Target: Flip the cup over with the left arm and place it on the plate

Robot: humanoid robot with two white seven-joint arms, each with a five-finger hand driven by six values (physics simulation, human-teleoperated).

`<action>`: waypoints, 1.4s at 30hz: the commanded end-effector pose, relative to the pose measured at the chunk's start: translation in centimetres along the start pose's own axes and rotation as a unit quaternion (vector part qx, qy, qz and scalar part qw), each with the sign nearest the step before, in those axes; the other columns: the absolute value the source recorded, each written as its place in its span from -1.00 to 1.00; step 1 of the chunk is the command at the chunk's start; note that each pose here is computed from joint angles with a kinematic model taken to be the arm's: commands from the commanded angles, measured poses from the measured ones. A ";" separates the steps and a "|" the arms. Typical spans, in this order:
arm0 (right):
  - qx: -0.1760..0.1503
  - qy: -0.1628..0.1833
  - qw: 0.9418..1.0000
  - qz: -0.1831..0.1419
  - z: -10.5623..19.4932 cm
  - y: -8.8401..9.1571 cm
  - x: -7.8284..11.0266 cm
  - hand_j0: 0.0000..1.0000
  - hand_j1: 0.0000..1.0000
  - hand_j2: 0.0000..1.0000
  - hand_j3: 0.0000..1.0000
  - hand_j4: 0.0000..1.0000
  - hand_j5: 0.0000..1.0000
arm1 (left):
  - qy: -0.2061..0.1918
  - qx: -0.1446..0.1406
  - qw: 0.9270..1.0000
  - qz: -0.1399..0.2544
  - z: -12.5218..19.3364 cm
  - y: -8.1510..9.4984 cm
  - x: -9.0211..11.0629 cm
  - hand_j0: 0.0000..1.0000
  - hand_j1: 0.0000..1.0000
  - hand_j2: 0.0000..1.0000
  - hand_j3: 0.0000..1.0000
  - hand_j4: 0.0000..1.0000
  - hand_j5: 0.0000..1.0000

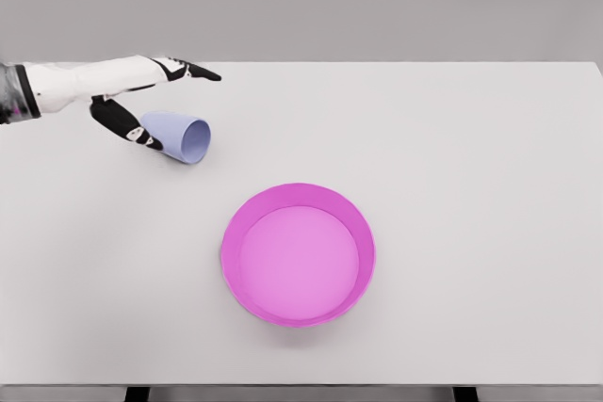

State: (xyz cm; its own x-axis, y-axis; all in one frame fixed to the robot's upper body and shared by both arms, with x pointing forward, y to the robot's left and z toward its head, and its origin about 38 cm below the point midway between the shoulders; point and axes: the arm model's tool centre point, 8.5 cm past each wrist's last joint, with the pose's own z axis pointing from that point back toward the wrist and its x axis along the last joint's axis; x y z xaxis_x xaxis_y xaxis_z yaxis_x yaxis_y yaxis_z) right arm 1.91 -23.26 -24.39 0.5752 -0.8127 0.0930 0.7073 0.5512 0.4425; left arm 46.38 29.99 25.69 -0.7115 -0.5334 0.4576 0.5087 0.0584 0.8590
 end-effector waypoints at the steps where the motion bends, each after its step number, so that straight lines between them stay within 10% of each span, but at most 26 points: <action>1: 0.000 0.000 1.000 0.001 0.0 0.0 0.0 1.00 1.00 1.00 1.00 1.00 1.00 | 0.016 -0.015 0.999 0.033 -0.3 -1.9 -1.7 1.00 1.00 1.00 1.00 1.00 1.00; 10: 0.000 0.000 1.000 0.001 0.0 0.0 0.0 1.00 1.00 1.00 1.00 1.00 1.00 | 0.146 -0.037 0.983 0.105 0.2 -3.0 -6.8 1.00 1.00 1.00 1.00 1.00 1.00; 42: 0.000 0.000 1.000 0.001 0.0 0.0 0.0 1.00 1.00 1.00 1.00 1.00 1.00 | 0.173 -0.072 0.980 0.068 -3.8 -3.5 -7.6 1.00 1.00 1.00 1.00 1.00 1.00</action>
State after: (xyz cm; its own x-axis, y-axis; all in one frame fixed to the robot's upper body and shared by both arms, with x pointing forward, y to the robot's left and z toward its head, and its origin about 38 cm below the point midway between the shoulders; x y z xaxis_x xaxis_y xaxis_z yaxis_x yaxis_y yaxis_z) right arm 1.91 -23.26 -24.39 0.5754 -0.8125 0.0932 0.7071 0.5515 0.4426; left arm 51.78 30.64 18.15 -0.4409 -0.7851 0.4350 0.6687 0.0359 0.7427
